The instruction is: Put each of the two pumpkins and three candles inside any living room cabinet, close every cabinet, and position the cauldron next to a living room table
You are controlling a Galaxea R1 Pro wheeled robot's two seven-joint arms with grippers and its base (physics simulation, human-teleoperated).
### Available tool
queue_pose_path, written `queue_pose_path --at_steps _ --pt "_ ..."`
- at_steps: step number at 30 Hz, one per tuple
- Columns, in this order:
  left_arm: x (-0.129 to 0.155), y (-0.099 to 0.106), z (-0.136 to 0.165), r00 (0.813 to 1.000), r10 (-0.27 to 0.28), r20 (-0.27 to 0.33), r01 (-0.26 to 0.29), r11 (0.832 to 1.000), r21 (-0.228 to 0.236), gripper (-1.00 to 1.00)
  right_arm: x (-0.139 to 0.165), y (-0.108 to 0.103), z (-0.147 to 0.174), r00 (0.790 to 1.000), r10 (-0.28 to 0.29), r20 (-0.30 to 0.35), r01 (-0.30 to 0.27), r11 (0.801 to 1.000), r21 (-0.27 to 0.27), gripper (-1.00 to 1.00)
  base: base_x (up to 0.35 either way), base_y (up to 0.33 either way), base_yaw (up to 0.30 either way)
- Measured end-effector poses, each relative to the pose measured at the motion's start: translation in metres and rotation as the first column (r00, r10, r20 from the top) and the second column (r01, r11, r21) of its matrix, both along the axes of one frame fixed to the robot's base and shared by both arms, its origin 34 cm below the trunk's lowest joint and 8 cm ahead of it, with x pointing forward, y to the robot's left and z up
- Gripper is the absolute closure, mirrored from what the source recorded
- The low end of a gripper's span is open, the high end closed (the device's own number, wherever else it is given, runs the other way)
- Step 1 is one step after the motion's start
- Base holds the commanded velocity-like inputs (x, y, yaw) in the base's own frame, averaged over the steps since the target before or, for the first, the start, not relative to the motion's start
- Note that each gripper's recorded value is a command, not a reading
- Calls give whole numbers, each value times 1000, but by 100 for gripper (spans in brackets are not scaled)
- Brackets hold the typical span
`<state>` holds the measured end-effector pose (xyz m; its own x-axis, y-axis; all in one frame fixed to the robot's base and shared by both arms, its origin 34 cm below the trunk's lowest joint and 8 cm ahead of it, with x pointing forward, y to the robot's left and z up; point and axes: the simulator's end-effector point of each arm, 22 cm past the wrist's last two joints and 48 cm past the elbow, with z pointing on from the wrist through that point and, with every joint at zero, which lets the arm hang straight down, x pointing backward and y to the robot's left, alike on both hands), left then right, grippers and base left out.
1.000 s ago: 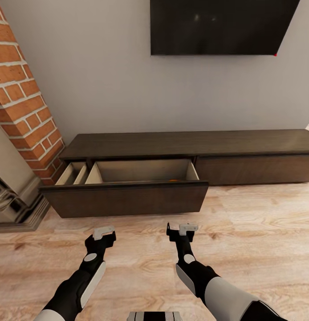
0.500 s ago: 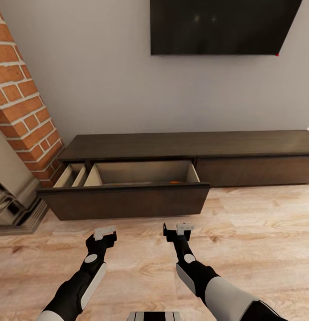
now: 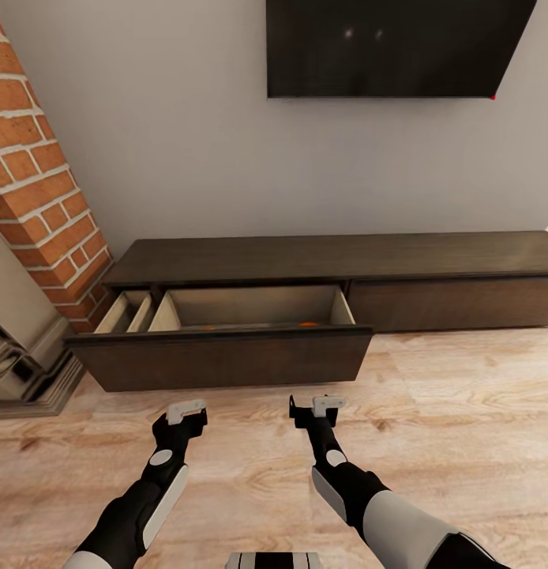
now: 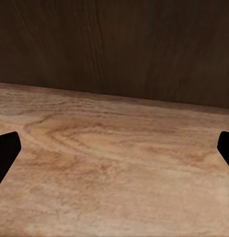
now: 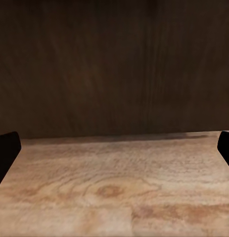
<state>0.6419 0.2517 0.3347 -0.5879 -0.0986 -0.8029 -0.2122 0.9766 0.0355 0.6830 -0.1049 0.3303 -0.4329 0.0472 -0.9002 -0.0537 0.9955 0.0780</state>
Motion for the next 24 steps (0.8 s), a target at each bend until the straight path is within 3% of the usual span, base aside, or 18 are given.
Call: queue_pose_path --at_steps 17,24 --pt "0 0 0 1000 1 -1 -1 1000 0 -100 1 -1 2 1000 -4 7 4 1000 2 -100 192 38 0" --pt "0 -1 0 1000 1 -1 -1 1000 0 -100 1 -1 1 1000 -6 7 6 1000 3 -100 49 9 0"
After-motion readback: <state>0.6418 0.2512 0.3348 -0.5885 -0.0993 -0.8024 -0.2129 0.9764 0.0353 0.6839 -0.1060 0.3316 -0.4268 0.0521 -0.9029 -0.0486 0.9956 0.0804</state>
